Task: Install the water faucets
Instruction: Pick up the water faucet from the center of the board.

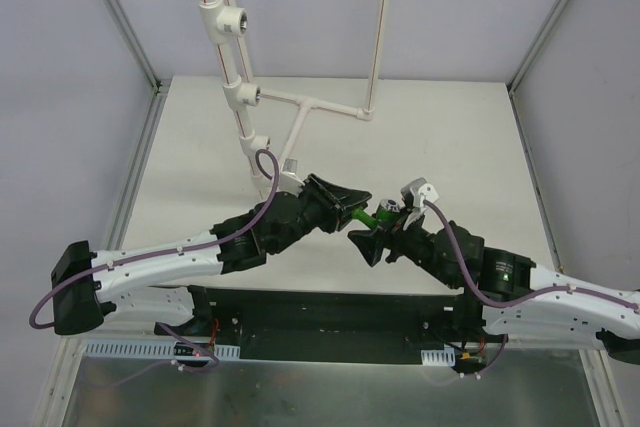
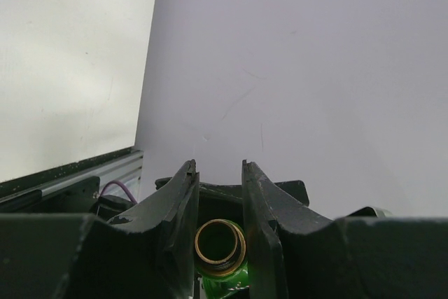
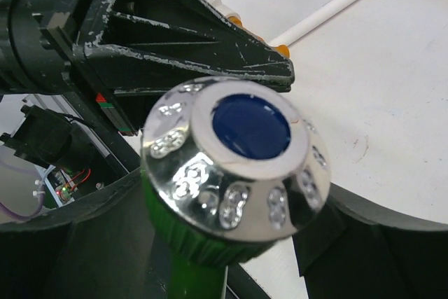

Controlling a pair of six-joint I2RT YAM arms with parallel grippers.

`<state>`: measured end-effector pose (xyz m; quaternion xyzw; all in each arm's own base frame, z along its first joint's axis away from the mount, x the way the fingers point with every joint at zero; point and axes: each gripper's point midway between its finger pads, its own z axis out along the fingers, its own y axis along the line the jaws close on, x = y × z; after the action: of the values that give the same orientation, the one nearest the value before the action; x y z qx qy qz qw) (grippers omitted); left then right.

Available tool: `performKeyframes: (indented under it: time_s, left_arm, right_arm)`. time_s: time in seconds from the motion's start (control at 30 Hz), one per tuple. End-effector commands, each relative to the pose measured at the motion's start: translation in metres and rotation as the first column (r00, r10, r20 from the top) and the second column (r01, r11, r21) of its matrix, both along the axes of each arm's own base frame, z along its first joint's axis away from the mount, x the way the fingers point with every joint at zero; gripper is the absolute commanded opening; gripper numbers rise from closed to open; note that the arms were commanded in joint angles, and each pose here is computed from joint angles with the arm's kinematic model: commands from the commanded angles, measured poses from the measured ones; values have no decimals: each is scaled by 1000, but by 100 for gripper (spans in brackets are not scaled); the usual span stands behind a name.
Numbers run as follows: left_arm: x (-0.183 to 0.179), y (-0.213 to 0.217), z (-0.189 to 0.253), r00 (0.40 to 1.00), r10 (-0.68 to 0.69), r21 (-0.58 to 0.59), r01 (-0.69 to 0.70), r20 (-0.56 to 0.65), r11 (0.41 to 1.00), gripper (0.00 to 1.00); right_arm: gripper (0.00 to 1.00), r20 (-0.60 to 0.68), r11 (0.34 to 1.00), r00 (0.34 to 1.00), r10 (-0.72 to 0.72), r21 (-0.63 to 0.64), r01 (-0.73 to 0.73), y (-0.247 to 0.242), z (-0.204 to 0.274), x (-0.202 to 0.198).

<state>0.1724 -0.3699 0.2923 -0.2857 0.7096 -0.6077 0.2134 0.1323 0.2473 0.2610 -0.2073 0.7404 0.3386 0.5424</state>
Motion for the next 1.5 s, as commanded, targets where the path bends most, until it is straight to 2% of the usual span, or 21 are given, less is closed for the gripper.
performKeyframes:
  time_s: [0.0,0.83,0.87,0.9,0.93,0.97,1.0,1.03,1.37,1.47]
  left_arm:
    - [3,13,29,998,51,-39,-49,40,998,0]
    - [4,8,26,998,60,-47,-60,-3,997,0]
    - [3,7,26,998,58,-52,-58,-6,997,0]
    - [3,7,27,998,58,-53,-58,-6,997,0]
    - [2,7,27,998,55,-56,-56,-9,997,0]
    - [3,7,26,998,57,-57,-57,-10,997,0]
    - [2,7,26,998,57,-58,-58,-11,997,0]
    - [2,7,26,998,58,-58,-58,-14,997,0]
    - [-3,1,23,1000,21,-62,-22,-17,998,0]
    - [-7,-8,24,1000,-19,-69,18,-7,997,10]
  right_arm:
    - [75,12,995,1000,12,102,-13,3,32,-2]
    - [73,7,991,998,-63,120,62,20,33,14]
    - [70,5,990,997,-74,122,73,20,33,15]
    - [60,7,990,997,-76,121,74,19,33,16]
    - [47,7,990,997,-77,122,76,19,33,16]
    - [24,6,988,996,-91,128,90,17,35,17]
    - [5,3,986,994,-107,132,105,15,34,19]
    - [0,7,980,992,-125,157,123,13,39,21]
    - [0,43,971,986,-164,186,153,-5,46,24]
    - [0,56,972,986,-159,184,146,-6,49,24]
